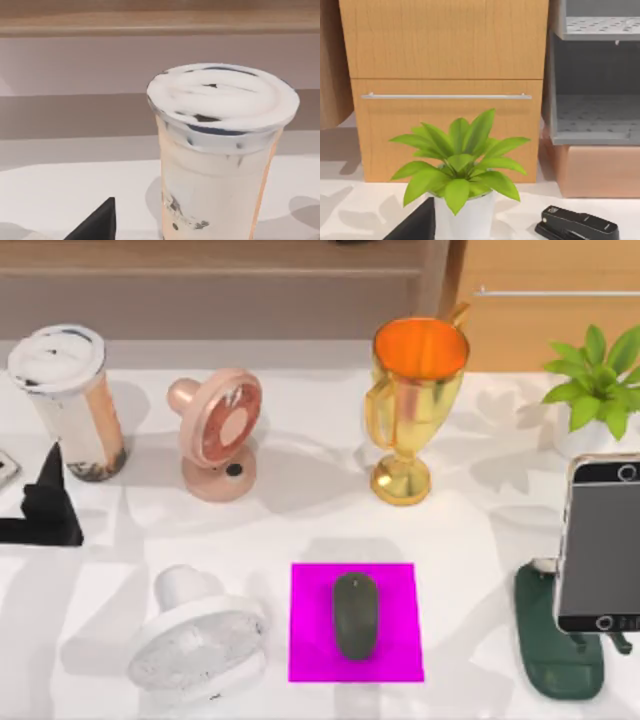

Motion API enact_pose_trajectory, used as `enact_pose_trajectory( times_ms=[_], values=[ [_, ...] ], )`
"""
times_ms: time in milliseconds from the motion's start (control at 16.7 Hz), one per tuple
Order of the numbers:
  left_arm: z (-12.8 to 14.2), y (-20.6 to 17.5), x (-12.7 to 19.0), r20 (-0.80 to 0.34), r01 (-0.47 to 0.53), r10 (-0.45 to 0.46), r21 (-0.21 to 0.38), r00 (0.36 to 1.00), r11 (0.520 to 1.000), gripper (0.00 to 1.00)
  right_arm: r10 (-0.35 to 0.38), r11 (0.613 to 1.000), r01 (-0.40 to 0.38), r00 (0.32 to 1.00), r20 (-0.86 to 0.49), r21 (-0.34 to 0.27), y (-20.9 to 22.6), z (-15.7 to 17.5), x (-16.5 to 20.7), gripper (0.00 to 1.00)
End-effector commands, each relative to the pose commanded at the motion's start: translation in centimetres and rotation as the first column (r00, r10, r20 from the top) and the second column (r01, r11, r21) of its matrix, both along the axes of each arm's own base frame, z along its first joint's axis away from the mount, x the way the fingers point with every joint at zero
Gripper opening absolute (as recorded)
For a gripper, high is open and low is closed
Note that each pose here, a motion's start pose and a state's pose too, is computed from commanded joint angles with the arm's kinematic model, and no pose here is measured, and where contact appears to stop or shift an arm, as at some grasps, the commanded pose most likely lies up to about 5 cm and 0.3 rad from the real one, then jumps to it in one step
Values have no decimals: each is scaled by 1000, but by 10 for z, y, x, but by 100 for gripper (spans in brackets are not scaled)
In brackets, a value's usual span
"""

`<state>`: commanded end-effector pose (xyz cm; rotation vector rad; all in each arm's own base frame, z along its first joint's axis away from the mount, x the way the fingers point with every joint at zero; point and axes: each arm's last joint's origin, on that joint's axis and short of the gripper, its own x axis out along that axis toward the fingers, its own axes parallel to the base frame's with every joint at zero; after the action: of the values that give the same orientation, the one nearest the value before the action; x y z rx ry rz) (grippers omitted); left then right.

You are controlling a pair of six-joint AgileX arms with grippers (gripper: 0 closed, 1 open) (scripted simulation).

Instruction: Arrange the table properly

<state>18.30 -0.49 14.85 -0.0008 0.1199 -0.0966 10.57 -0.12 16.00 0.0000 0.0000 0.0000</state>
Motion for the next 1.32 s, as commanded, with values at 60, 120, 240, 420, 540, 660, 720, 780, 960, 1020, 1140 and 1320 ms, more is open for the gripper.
enact_pose_trajectory(
  times_ms=[60, 120, 240, 420, 540, 660, 720, 780, 960, 1020, 1140, 1320],
  values=[
    [-4, -1, 10, -12, 1, -1, 0, 1000, 1000, 100, 0, 1000, 0, 1000, 0, 0, 0, 0, 0, 100],
    [-9, -3, 20, -24, 2, -2, 1, 1000, 1000, 100, 0, 1000, 0, 1000, 0, 0, 0, 0, 0, 100],
    [-23, -8, 39, -46, -2, 2, 4, 999, 1000, 100, 0, 1000, 0, 1000, 0, 0, 0, 0, 0, 100],
    [-46, -15, 65, -54, -20, 21, 7, 998, 1000, 100, 0, 1000, 0, 1000, 0, 0, 0, 0, 0, 100],
    [-59, -19, 80, -36, -38, 38, 5, 999, 999, 100, 0, 1000, 0, 1000, 0, 0, 0, 0, 0, 100],
    [-67, -22, 92, -7, -56, 56, 0, 998, 998, 100, 0, 1000, 0, 1000, 0, 0, 0, 0, 0, 100],
    [-69, -23, 96, 6, -63, 63, -3, 998, 998, 100, 0, 1000, 0, 1000, 0, 0, 0, 0, 0, 100],
    [-71, -24, 99, 16, -68, 68, -5, 998, 998, 100, 0, 1000, 0, 1000, 0, 0, 0, 0, 0, 100],
    [-72, -24, 100, 21, -70, 70, -7, 997, 998, 100, 0, 1000, 0, 1000, 0, 0, 0, 0, 0, 100],
    [-72, -24, 100, 21, -70, 70, -7, 997, 998, 100, 0, 1000, 0, 1000, 0, 0, 0, 0, 0, 100],
    [-72, -23, 100, 18, -72, 72, -6, 997, 997, 100, 0, 1000, 0, 1000, 0, 0, 0, 0, 0, 100],
    [-73, -24, 113, 21, -71, 71, -7, 997, 997, 100, 0, 1000, 0, 1000, 0, 0, 0, 0, 0, 100]
  ],
)
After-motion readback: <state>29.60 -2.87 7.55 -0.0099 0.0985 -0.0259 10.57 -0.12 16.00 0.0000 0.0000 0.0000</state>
